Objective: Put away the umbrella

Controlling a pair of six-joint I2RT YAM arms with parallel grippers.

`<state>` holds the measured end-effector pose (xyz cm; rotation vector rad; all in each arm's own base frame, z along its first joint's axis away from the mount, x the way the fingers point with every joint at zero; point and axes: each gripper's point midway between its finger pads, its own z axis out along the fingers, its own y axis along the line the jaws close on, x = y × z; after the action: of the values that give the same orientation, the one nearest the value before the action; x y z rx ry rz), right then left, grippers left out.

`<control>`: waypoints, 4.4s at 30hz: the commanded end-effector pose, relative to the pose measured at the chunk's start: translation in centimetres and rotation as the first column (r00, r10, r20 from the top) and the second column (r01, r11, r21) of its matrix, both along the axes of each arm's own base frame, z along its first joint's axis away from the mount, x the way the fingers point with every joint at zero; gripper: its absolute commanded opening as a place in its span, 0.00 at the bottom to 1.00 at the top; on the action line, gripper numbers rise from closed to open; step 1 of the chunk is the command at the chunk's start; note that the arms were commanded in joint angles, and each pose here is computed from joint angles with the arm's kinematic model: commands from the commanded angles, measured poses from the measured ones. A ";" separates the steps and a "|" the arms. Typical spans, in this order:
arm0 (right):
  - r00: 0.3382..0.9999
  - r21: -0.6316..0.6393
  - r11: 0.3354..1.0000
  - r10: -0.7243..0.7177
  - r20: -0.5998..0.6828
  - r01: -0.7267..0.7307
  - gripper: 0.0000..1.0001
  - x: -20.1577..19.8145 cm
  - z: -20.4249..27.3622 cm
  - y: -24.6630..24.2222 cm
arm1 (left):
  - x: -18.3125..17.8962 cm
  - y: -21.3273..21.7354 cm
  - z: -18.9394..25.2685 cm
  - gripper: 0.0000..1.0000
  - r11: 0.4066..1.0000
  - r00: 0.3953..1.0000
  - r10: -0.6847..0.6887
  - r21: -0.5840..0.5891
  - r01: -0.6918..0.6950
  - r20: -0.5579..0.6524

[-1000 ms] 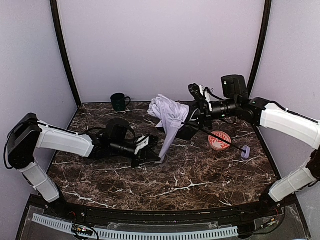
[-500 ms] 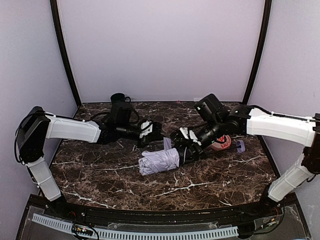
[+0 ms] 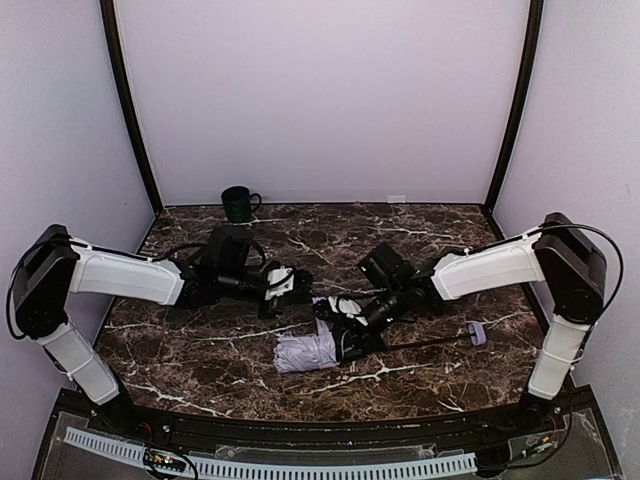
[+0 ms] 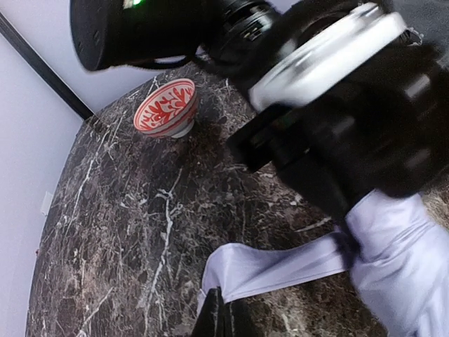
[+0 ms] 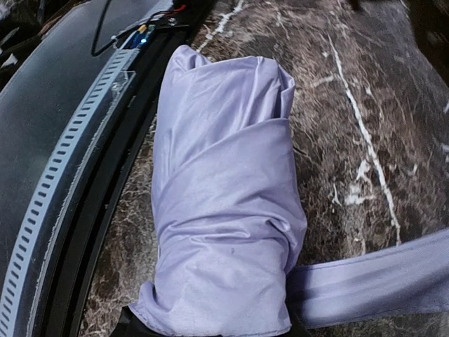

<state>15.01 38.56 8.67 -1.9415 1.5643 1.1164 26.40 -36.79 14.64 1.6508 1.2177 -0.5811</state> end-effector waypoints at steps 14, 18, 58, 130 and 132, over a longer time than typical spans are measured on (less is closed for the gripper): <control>0.881 -0.212 0.897 -0.429 -0.199 0.389 0.09 6.3 -7.2 -0.2 | -11.2 -1.9 2.7 0.00 0.987 0.990 -0.111 -0.107 0.121 0.092; 0.849 -0.201 0.859 -0.504 -0.161 0.472 0.14 7.6 -7.0 -0.2 | -13.9 -3.3 -1.4 0.00 0.976 0.972 -0.216 0.042 0.213 0.095; 0.803 -0.042 0.826 -0.557 -0.211 0.562 0.94 5.8 4.8 0.4 | -14.4 2.7 -17.0 0.00 0.752 0.944 -0.318 0.630 0.195 0.087; 0.821 -0.240 0.794 -0.570 0.026 0.559 0.21 2.2 -6.6 -1.6 | -11.7 5.8 -16.1 0.00 0.746 0.966 -0.153 0.665 -0.024 0.207; 0.813 -0.232 0.789 -0.582 0.015 0.569 0.15 2.7 -5.9 -1.7 | -11.2 5.9 -15.8 0.00 0.749 0.963 -0.136 0.660 -0.053 0.233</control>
<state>17.47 37.68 2.44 -1.4037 2.1697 0.7179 15.41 -35.11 1.68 2.1689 1.1443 -0.0075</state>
